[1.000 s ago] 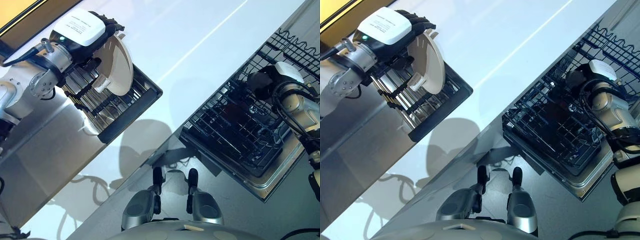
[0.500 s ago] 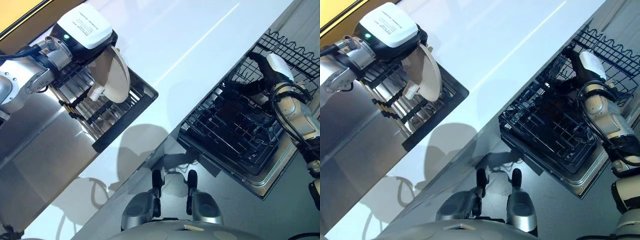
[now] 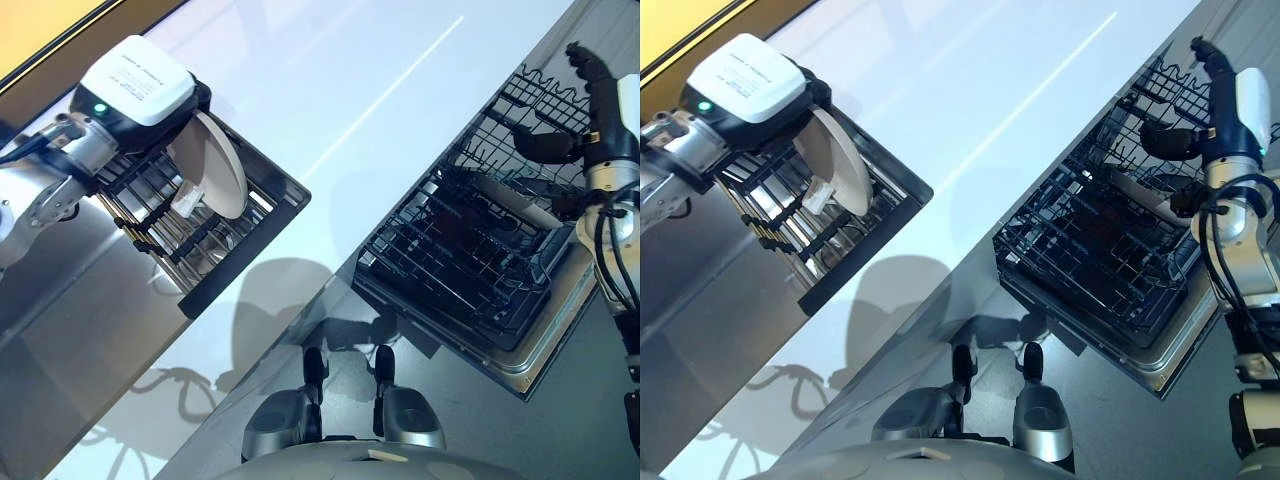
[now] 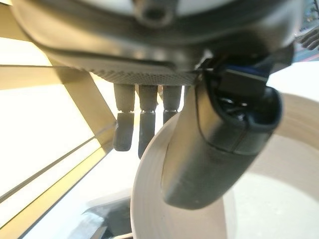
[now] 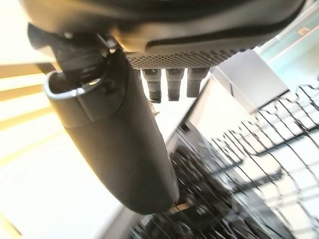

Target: Pick up plates and place into dishwasher.

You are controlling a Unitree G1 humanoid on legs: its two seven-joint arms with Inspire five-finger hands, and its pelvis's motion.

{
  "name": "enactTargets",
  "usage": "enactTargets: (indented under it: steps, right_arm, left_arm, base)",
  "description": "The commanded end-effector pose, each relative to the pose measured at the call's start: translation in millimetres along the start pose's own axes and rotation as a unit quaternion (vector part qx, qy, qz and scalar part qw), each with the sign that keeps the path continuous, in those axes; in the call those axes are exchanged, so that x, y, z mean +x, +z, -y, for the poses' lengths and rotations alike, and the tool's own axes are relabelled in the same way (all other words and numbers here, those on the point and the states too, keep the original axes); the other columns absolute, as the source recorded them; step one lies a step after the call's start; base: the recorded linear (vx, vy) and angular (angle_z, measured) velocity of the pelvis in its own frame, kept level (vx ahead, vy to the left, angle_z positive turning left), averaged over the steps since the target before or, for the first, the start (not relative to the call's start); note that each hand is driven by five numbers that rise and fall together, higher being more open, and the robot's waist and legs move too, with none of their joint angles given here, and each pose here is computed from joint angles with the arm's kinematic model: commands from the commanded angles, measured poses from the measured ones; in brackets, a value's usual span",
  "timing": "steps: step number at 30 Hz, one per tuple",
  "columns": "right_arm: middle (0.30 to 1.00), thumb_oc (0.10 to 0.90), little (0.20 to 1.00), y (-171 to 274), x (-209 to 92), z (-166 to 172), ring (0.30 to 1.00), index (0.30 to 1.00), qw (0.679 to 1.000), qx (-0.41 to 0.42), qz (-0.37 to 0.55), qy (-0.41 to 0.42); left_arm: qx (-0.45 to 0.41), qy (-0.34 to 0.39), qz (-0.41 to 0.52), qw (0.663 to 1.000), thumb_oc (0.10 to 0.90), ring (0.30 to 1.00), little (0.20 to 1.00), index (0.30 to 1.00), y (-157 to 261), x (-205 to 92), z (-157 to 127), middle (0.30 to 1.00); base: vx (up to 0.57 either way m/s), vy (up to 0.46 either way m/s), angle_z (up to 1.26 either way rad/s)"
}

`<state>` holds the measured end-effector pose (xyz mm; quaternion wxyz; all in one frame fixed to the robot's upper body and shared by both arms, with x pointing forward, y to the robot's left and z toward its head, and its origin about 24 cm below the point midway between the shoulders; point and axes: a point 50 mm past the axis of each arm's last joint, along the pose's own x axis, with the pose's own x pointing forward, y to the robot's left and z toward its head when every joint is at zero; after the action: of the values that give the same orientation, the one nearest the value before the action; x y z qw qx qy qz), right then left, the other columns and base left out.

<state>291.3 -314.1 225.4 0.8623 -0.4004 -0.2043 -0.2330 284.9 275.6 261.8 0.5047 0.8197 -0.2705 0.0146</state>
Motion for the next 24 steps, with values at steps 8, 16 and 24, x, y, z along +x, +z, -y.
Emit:
enactTargets:
  steps: [8,16,24]
  right_arm:
    - [0.9,0.8,0.9,49,-22,37,0.9,0.9,0.975,0.126,0.179,-0.03]
    - [0.9,0.8,0.9,90,-33,16,0.9,0.9,0.945,0.153,0.277,0.081]
    - [0.9,0.8,0.9,119,-35,-11,0.9,0.9,0.91,0.219,0.302,0.181]
  left_arm:
    - [-0.035,0.25,-0.154,0.955,0.1,0.3,0.2,0.3,-52,-55,-56,0.3]
    - [-0.048,0.337,-0.14,0.93,0.1,0.3,0.2,0.3,-36,-64,-64,0.3]
    - [-0.084,0.393,-0.098,0.91,0.1,0.3,0.2,0.3,-13,-54,-70,0.3]
  base:
    - [-0.06,0.059,-0.01]
    - [-0.05,0.027,0.03]
    - [-0.05,-0.002,0.03]
